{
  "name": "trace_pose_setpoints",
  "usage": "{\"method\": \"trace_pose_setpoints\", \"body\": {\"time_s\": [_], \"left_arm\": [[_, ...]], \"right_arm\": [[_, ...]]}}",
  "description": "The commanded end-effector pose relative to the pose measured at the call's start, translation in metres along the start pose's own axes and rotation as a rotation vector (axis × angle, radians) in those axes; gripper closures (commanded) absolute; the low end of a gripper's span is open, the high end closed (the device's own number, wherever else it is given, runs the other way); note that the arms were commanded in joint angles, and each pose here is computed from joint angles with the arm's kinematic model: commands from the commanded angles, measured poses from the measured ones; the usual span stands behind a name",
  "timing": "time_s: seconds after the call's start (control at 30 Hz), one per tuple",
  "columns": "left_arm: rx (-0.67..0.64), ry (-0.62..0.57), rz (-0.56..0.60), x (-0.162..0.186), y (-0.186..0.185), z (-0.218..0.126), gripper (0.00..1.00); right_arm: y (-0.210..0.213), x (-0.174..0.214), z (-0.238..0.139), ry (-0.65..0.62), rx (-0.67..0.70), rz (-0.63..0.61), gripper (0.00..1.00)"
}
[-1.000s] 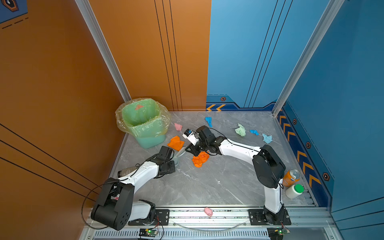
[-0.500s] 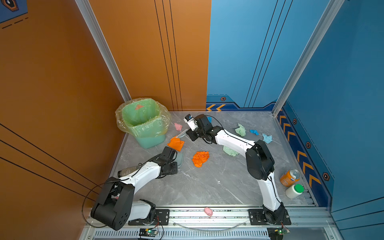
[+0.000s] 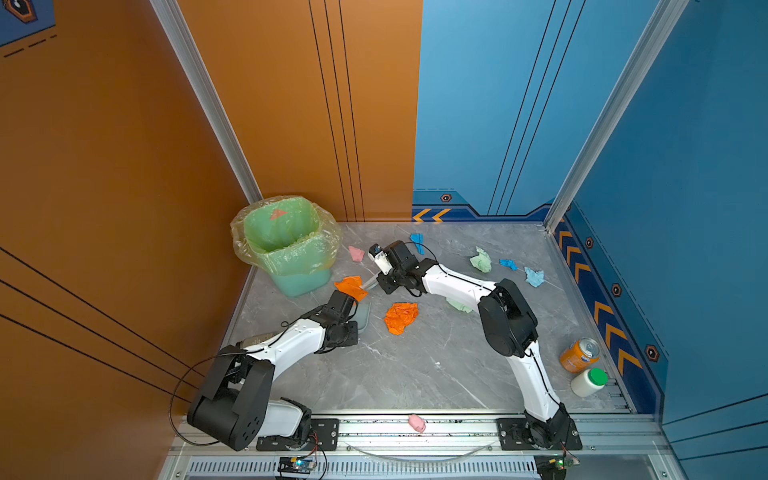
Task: Sweep away the paper scraps from the table
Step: 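Sweep the flat orange scrap into the dustpan with the right gripper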
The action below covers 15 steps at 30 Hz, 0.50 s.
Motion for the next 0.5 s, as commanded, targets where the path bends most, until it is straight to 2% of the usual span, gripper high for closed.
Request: {"method": "trace_pose_setpoints", "body": {"time_s": [0.0, 0.23, 0.27, 0.47], "left_arm": [[-0.025, 0.092, -0.007, 0.013, 0.003, 0.008, 1.0], [-0.027, 0.09, -0.011, 0.013, 0.004, 0.008, 1.0], [-0.027, 0.088, -0.012, 0.013, 0.004, 0.008, 1.0], [-0.028, 0.086, -0.012, 0.012, 0.004, 0.007, 1.0]], "right_arm": [[0.005, 0.016, -0.013, 0.057, 0.02, -0.055, 1.0], [0.009, 0.035, -0.03, 0.098, 0.012, -0.078, 1.0], [0.012, 0.028, -0.044, 0.067, -0.003, -0.082, 1.0], [0.017, 0.018, -0.067, 0.032, -0.068, -0.107, 1.0]]}}
Point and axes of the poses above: each gripper's point midway between its finger pads, its own z axis out along the fingers, its own y axis along the line the jaws close on, x = y × z, the point moved 10 cm from there along -z, back along the fingers, and after that the axes turned 11 degrees about z, right-handed, at the moved point
